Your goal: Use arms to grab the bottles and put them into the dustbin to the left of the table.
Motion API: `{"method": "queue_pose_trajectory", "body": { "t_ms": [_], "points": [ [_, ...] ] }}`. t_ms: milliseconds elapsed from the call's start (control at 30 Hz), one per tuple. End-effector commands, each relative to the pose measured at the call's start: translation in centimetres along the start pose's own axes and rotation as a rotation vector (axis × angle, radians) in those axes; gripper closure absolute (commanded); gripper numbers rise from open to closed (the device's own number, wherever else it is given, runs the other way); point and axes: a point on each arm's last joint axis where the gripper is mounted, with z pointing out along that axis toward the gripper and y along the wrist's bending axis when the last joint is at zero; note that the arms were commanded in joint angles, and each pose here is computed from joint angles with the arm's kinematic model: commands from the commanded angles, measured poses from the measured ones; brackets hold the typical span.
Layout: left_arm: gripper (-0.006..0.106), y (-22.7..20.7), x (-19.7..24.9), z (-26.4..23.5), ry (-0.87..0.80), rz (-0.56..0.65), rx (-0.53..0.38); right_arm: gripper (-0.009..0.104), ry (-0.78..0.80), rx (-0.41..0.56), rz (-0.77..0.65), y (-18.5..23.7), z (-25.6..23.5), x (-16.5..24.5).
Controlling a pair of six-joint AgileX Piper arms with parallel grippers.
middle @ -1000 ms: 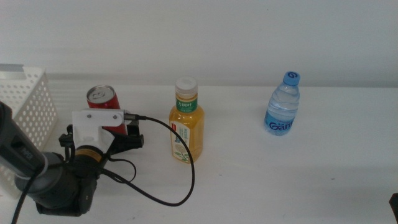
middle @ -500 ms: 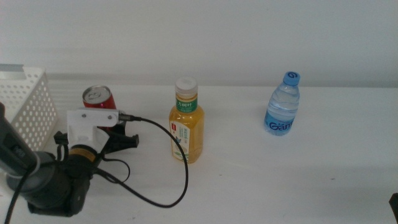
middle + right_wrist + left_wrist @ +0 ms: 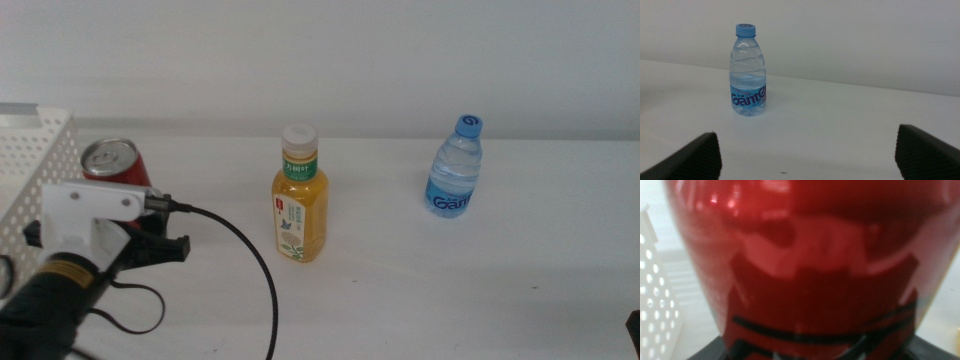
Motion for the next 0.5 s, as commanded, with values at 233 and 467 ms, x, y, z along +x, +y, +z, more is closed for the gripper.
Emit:
{"method": "queue_pose_trajectory", "body": {
  "t_ms": [233,467],
  "points": [
    [0.102,0.2,-4.3,-5.1,0.058,-0.028,0.024,0.003,0.002,0.007,-0.009,0.1,0.1,1.2],
    [0.102,0.0,-4.7,-8.0,0.183,-0.076,0.07,0.003,0.002,0.007,-0.009,0.1,0.1,1.2]
  ]
}}
